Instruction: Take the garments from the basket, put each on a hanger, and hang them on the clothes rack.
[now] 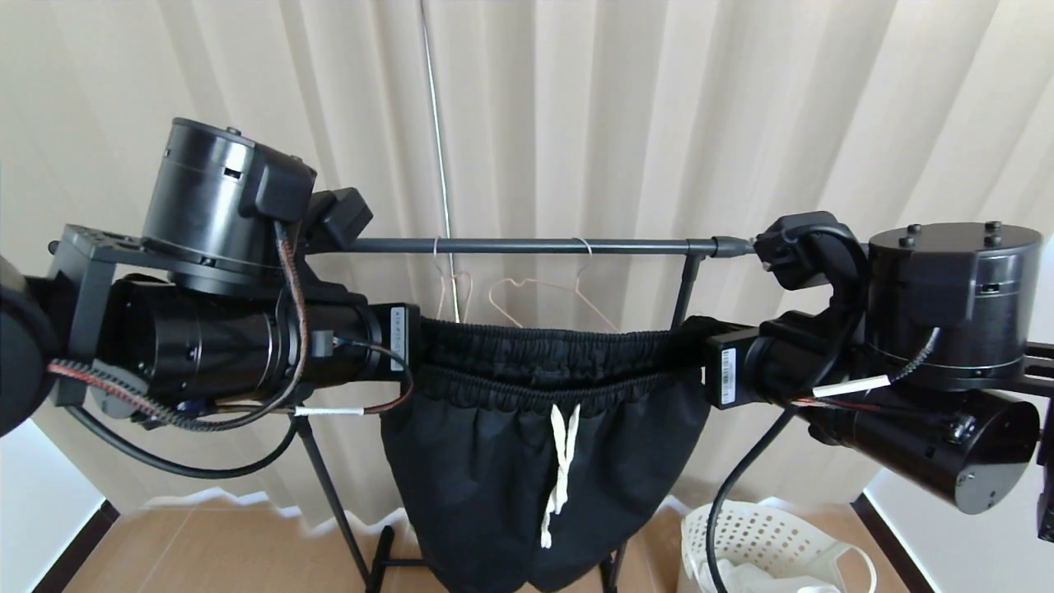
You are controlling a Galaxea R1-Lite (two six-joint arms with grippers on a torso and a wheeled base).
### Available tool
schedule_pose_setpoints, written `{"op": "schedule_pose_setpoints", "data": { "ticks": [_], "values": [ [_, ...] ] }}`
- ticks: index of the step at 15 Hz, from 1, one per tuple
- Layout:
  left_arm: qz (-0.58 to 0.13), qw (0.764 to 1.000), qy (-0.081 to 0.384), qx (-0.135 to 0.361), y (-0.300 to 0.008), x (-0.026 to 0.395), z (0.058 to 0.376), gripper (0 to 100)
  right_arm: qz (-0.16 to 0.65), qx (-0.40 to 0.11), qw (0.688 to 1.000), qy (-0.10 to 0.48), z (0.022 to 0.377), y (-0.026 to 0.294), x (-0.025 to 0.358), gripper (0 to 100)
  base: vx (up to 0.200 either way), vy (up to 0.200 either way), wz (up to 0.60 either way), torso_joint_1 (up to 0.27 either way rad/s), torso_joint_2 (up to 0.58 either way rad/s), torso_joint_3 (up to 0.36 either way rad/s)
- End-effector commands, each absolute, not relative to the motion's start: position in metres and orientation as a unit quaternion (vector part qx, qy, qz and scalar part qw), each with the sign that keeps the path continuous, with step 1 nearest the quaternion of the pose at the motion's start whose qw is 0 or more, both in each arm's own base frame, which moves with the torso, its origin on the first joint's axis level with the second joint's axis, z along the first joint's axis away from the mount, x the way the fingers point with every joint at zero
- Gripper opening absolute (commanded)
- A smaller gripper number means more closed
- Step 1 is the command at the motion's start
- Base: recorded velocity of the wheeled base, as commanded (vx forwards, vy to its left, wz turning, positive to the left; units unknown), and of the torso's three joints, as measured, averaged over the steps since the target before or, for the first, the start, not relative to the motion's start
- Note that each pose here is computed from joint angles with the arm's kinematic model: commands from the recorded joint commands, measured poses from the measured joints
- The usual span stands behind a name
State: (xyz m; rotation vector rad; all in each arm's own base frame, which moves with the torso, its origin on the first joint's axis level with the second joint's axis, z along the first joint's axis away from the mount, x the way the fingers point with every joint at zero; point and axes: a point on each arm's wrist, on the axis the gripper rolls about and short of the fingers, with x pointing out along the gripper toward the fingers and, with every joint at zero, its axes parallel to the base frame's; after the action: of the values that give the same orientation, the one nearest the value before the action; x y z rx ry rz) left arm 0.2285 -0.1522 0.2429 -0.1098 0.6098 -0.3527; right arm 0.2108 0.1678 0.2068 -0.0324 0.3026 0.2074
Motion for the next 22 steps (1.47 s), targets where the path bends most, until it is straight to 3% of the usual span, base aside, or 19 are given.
{"op": "schedule_pose_setpoints", "data": {
  "ticks": [1, 3, 4, 6, 9, 12, 15, 20, 22],
  "values": [
    [-0.167, 0.937, 0.301, -0.055, -0.162, 0.248, 0.241, 0, 0.104, -0.016, 0.984, 0.147, 0.211, 0.162, 0.203, 0, 0.0, 0.0, 0.0, 0.0, 0.0, 0.0],
    [-0.167, 0.937, 0.301, -0.055, -0.162, 0.248, 0.241, 0, 0.104, -0.016, 0.984, 0.147, 0.211, 0.162, 0.203, 0, 0.0, 0.0, 0.0, 0.0, 0.0, 0.0],
    [-0.164, 0.937, 0.303, -0.062, -0.17, 0.26, 0.238, 0, 0.103, -0.032, 0.979, 0.17, 0.198, 0.162, 0.202, 100, 0.0, 0.0, 0.0, 0.0, 0.0, 0.0],
    [-0.166, 0.938, 0.297, -0.065, -0.172, 0.262, 0.242, 0, 0.103, -0.042, 0.977, 0.181, 0.191, 0.159, 0.2, 100, 0.0, 0.0, 0.0, 0.0, 0.0, 0.0],
    [-0.164, 0.938, 0.295, -0.081, -0.173, 0.261, 0.245, 0, 0.121, -0.117, 0.962, 0.214, 0.168, 0.148, 0.187, 100, 0.0, 0.0, 0.0, 0.0, 0.0, 0.0],
    [-0.169, 0.941, 0.28, -0.091, -0.174, 0.261, 0.255, 0, 0.227, -0.16, 0.929, 0.243, 0.149, 0.138, 0.168, 100, 0.0, 0.0, 0.0, 0.0, 0.0, 0.0],
    [-0.173, 0.943, 0.266, -0.096, -0.175, 0.262, 0.264, 0, 0.336, -0.168, 0.896, 0.238, 0.146, 0.127, 0.148, 100, 0.0, 0.0, 0.0, 0.0, 0.0, 0.0],
    [-0.186, 0.942, 0.264, -0.09, -0.186, 0.255, 0.266, 0, 0.415, -0.138, 0.869, 0.231, 0.149, 0.127, 0.142, 100, 0.0, 0.0, 0.0, 0.0, 0.0, 0.0],
    [-0.173, 0.946, 0.26, -0.084, -0.186, 0.255, 0.265, 0, 0.436, -0.121, 0.869, 0.199, 0.153, 0.128, 0.141, 100, 0.0, 0.0, 0.0, 0.0, 0.0, 0.0]
  ]
}}
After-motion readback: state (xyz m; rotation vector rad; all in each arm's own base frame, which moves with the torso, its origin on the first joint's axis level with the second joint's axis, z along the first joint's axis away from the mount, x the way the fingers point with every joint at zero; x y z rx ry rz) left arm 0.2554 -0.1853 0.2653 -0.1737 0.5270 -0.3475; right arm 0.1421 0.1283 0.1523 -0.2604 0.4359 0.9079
